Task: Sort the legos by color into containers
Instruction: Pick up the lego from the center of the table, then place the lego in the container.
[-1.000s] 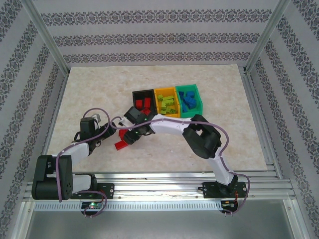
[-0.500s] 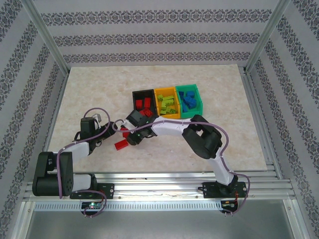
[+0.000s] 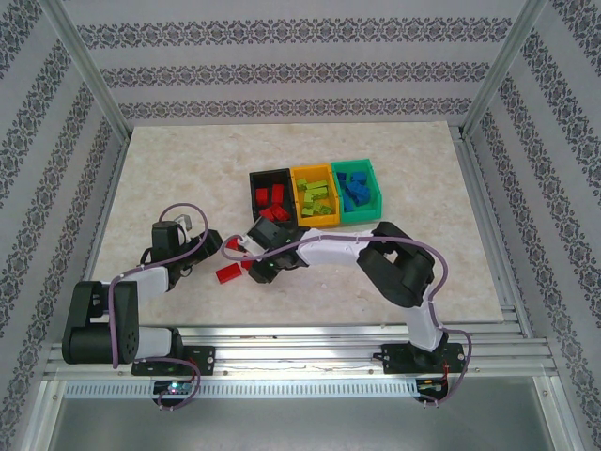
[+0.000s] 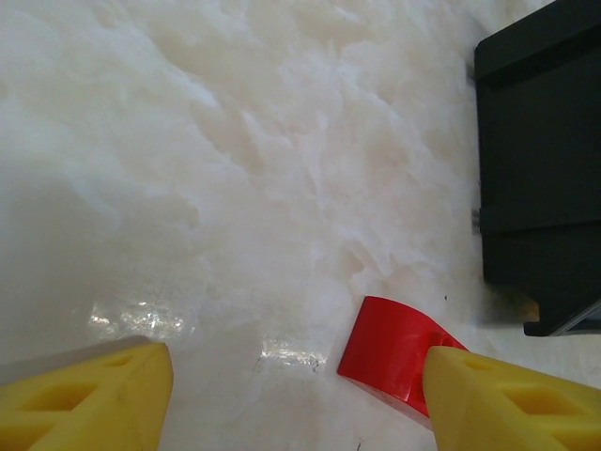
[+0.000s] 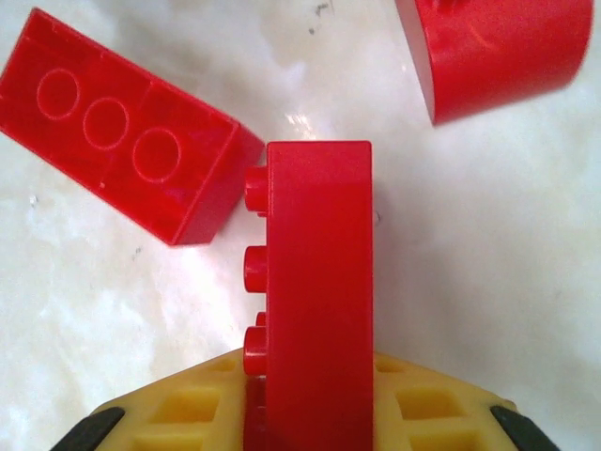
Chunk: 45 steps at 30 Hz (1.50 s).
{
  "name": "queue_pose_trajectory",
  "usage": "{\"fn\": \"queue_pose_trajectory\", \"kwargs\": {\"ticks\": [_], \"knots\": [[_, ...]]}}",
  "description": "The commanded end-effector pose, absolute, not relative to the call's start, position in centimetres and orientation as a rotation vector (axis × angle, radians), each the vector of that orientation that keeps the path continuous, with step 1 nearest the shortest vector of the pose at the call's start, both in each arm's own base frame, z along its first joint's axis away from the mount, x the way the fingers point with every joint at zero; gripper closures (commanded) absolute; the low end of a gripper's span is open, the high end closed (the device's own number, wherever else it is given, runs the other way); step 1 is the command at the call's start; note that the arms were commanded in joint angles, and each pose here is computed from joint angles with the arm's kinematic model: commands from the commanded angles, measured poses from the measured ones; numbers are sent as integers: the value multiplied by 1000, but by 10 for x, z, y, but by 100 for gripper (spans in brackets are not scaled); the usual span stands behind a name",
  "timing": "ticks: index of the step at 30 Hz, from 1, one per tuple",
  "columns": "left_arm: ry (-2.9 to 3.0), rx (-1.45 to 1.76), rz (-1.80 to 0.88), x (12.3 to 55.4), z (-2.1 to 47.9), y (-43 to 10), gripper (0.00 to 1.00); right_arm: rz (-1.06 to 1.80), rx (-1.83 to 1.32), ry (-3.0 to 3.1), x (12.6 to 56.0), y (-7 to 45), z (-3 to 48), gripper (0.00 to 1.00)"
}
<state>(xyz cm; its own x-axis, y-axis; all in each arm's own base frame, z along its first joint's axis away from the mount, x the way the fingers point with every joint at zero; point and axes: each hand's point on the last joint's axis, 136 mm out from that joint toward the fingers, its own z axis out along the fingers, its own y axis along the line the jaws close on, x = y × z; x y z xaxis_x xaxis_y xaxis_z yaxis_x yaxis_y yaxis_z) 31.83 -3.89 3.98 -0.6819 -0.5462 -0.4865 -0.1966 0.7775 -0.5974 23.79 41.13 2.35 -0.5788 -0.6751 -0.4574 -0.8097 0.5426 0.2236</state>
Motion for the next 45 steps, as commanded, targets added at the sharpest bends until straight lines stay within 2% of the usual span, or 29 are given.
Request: {"fn": "queue_pose_trajectory", "kwargs": {"ticks": [1, 11, 20, 26, 31, 37, 41, 45], "knots": [[2272, -552, -719, 323, 42, -41, 29, 580, -1201, 2447, 237, 410, 35, 77], [2276, -549, -753, 326, 41, -45, 29, 594, -1172, 2424, 229, 398, 49, 77], [2281, -549, -762, 326, 40, -46, 28, 604, -1086, 2322, 241, 386, 99, 77], [2280, -547, -763, 327, 40, -46, 28, 637, -943, 2259, 277, 375, 136, 77], [2274, -540, -772, 329, 42, -47, 28, 620, -773, 2277, 325, 359, 152, 76], [2279, -544, -814, 332, 39, -52, 28, 659, -595, 2312, 382, 351, 155, 74], [2279, -542, -830, 333, 39, -54, 28, 761, -513, 2305, 410, 358, 152, 74], [2276, -545, -829, 334, 39, -53, 28, 730, -502, 2333, 432, 362, 144, 74]]}}
